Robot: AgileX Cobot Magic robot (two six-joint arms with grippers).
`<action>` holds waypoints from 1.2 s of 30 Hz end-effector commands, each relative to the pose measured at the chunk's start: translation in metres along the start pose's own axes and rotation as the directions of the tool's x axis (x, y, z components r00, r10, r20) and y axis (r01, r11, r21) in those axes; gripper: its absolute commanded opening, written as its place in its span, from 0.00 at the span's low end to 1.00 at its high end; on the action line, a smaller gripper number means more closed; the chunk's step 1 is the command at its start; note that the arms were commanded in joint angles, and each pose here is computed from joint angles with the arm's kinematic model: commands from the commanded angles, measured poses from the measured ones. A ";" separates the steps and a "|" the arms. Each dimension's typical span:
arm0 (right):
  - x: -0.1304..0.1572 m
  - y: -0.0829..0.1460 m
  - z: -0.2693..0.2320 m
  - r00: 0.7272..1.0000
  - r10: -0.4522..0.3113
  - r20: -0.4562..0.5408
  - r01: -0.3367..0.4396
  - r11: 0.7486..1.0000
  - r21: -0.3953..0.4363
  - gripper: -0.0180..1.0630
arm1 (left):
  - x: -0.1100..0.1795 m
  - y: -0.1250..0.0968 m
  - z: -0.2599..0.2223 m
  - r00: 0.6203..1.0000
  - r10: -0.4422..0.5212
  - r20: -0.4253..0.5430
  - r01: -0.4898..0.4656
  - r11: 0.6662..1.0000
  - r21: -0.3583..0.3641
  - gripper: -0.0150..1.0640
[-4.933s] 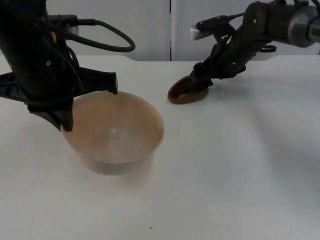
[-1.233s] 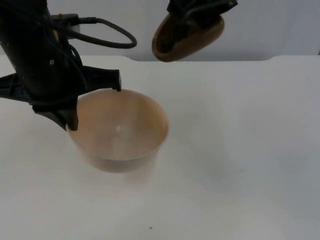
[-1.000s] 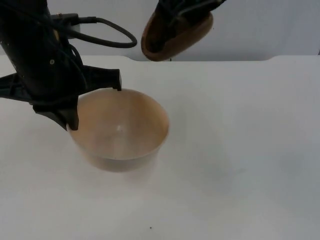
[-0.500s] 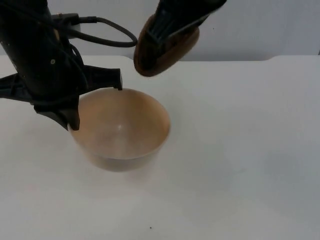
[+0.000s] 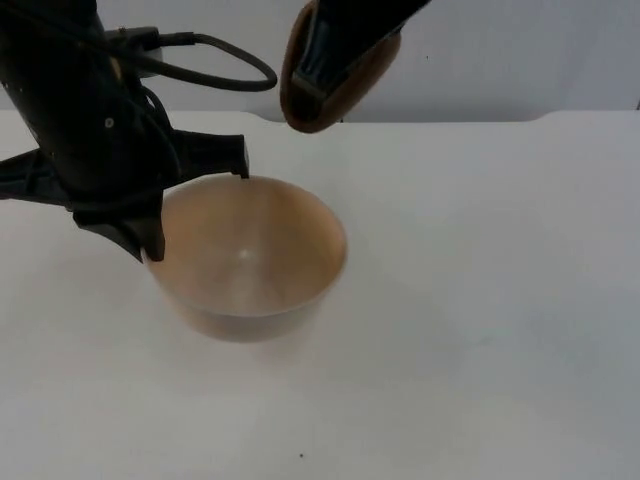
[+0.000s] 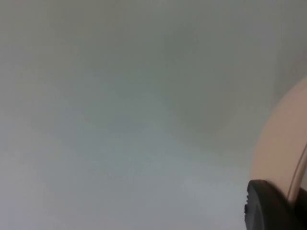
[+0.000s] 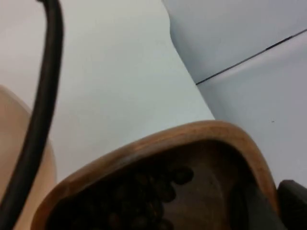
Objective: Pick up the bowl with the left hand and pour the coffee beans from the cup into the bowl with the right hand.
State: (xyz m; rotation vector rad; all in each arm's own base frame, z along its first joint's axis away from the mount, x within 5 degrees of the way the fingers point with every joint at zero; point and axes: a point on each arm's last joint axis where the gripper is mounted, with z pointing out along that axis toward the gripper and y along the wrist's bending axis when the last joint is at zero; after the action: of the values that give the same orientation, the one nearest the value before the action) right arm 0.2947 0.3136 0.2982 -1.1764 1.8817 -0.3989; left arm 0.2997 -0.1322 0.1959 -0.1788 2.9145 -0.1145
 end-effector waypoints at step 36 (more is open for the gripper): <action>-0.025 0.008 -0.039 0.972 -0.233 0.038 0.209 0.922 0.327 0.02 | 0.000 -0.004 -0.003 1.000 -0.021 0.017 0.021 0.999 0.032 0.01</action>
State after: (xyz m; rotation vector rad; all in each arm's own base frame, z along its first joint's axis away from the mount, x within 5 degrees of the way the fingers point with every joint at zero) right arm 0.2669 0.3335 0.3223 -1.1802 1.5694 -0.7387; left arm 0.3002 -0.1333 0.1961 -0.1893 2.9090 -0.1339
